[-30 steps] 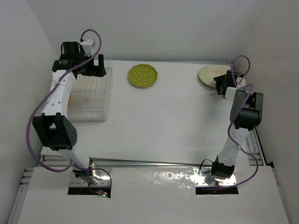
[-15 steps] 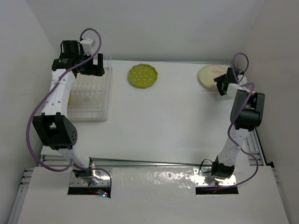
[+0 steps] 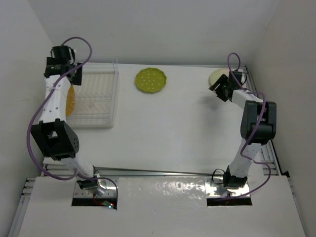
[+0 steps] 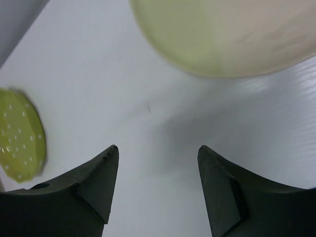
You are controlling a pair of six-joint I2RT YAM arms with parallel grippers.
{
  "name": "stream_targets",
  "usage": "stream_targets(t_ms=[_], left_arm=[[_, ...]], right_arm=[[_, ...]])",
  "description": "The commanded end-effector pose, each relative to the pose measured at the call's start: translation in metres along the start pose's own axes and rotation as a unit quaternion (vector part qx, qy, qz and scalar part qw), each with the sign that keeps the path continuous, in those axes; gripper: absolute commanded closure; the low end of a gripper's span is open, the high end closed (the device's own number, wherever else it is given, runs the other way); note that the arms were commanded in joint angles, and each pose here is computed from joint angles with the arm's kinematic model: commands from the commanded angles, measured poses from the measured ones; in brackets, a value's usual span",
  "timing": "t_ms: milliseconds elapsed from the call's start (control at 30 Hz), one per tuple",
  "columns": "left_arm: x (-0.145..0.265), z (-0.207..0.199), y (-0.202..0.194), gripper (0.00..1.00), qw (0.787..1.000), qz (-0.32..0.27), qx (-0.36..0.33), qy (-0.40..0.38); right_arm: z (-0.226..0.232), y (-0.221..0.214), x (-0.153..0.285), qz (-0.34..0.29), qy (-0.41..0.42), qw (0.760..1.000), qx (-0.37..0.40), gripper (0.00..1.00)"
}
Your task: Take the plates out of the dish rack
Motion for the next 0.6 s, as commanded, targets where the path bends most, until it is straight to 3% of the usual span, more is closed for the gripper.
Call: stream_targets(t_ms=[0,133,267,567], left_arm=[[-0.007,0.042,-0.027,0.07,0.997,0.044,0.068,0.014],[-0.016,0.031,-0.034,0.07,0.996,0.034,0.084,-0.011],[-0.03,0.03,-0.041,0.11,0.995,0.043,0.092,0.005],[-0.062,0.031,-0.061,0.5,0.982,0.032,0.144,-0.121]], right_arm=[[0.029,-0.002,0.021,0.028,0.055,0.996,0.065,0.35],[0.053,-0.01,0.03,0.044,0.069,0.989,0.121,0.35],[0.065,-0.015,0.038,0.048,0.097,0.988,0.106,0.35],[0.06,-0.024,0.052,0.048,0.097,0.987,0.115,0.35]])
Point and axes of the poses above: each gripper's point midway between its finger pads, its own x axis back along the fingers, its own z axis along the line the jaws close on, y = z × x, the point moved 9 cm from there along x, back along the fingers, and after that the axes turned 14 degrees about -x, right-handed, at the moved point
